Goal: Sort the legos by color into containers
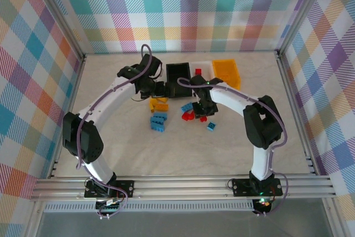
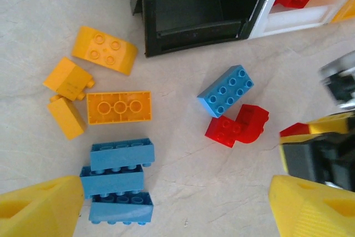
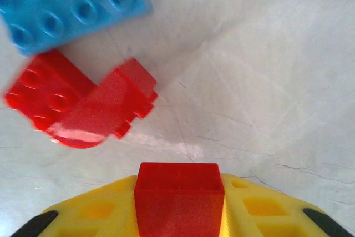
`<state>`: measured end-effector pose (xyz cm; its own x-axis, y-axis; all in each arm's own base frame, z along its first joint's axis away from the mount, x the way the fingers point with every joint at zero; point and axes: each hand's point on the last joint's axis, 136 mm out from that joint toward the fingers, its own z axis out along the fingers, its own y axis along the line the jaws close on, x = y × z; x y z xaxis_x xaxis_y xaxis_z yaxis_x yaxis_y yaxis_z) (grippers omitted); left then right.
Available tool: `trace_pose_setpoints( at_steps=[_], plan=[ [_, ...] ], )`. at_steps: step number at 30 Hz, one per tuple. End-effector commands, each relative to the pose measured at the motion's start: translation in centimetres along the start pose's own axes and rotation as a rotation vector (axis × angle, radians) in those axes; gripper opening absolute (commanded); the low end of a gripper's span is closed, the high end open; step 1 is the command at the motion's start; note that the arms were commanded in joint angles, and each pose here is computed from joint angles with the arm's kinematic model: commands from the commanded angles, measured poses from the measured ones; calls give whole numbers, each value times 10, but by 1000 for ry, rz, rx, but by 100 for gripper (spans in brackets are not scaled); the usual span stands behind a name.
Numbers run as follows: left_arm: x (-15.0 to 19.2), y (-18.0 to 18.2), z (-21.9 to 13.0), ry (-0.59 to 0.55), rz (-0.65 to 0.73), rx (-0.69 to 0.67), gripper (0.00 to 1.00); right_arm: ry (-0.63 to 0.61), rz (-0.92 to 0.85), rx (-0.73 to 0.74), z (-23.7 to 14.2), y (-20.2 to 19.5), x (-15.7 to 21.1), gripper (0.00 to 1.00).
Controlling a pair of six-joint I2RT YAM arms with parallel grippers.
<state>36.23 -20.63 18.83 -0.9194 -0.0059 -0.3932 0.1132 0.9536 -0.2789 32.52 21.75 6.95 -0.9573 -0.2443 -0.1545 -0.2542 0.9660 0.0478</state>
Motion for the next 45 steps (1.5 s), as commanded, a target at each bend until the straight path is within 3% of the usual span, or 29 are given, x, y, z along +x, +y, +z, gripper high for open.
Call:
trace_pose_setpoints(
  at_steps=[1,5,12,20,25,30,36,45],
  plan=[
    [1,22,-22,-35,-50,-40,87,-120,35,-19,-41,-8,-36,36],
    [9,42,-24,-22,-122,-49,87,-199,85,-49,-56,-21,-82,36],
    [19,51,-24,18,-141,-63,87,-258,118,-57,-49,-36,-152,35],
    [36,54,-10,82,-175,-56,87,-277,157,-54,-22,-55,-198,36],
    [44,55,2,127,-173,-54,87,-291,175,-67,-23,-63,-210,53],
    [45,56,24,168,-152,-53,86,-313,160,-80,-54,-62,-203,60],
    [35,64,59,193,-109,-94,83,-276,145,-161,-87,-41,-153,61],
    [17,78,109,238,-94,-159,72,-141,131,-206,-74,-30,-68,62]
  ],
)
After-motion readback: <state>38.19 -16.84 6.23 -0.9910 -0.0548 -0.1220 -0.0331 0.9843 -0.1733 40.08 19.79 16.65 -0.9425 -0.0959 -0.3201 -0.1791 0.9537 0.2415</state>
